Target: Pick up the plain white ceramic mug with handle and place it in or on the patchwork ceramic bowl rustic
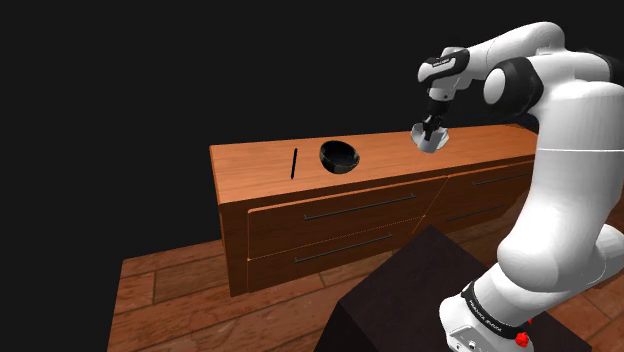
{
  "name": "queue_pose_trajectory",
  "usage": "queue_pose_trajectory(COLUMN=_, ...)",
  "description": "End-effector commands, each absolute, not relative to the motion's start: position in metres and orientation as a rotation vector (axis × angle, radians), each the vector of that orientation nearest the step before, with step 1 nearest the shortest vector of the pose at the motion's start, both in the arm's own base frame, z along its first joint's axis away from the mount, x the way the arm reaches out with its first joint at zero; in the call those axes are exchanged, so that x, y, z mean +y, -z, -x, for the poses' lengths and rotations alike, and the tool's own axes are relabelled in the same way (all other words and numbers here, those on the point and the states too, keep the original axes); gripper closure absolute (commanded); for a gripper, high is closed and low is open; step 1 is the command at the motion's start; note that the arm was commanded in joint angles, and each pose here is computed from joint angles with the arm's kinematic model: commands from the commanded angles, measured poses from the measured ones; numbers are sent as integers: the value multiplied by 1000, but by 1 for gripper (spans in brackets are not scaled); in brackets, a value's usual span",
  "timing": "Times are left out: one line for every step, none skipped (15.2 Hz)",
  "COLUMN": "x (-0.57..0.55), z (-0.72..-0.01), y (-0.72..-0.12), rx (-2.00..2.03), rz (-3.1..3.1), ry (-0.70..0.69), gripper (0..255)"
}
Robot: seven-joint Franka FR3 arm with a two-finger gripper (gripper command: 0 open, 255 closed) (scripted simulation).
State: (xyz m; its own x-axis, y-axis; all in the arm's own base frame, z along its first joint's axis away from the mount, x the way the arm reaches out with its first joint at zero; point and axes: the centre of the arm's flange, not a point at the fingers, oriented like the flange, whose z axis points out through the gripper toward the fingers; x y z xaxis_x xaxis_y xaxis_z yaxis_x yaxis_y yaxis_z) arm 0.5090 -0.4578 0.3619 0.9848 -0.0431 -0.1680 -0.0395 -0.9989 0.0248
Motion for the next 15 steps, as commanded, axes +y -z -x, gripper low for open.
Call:
queue_pose_trajectory(x=-459, z=-509, y=-373, rx=-65, rz=-3108, ry=264, gripper=255)
queue_pose_trajectory(x=-459, z=-509, y=-378, rx=-65, rz=-3108, ry=264, gripper=255)
queue_pose_trajectory(x=-459, z=-509, y=-383, rx=-65, rz=-3108, ry=264, gripper=255)
queue_pose_trajectory(x=-459, z=-509, y=-389, rx=-65, rz=-3108, ry=264, gripper=255)
queue_pose_trajectory(x=-459, z=-509, y=-394, rx=-65, rz=-3108, ry=264, gripper=255)
queue_pose_trajectory(x=-459, z=-509, y=-399, rx=-65, rz=-3108, ry=264, gripper=255)
queue_pose_trajectory(x=-459, z=-509, y=-405, rx=-65, rz=-3108, ry=264, gripper=255)
queue_pose_trajectory(x=-459, z=-509, y=-410, rx=-65, rz=-3108, ry=264, gripper=255)
queue_pose_trajectory(x=-459, z=-508, y=-412, rx=-65, rz=-3108, ry=264, gripper=255)
queue_pose_trajectory(x=-447, z=-515, y=-413, rx=-65, rz=-3108, ry=264, gripper=255)
queue_pose_trajectory(x=-435, z=-521, y=-414, rx=-65, rz=-3108, ry=264, gripper=255)
queue_pose_trajectory(x=-424, z=-527, y=-415, rx=-65, rz=-3108, ry=264, gripper=255)
queue_pose_trajectory(x=-412, z=-533, y=-416, rx=-65, rz=-3108, ry=264, gripper=255)
queue_pose_trajectory(x=-401, z=-540, y=-416, rx=-65, rz=-3108, ry=264, gripper=255)
queue_pose_trajectory(x=-389, z=-546, y=-417, rx=-65, rz=-3108, ry=264, gripper=255)
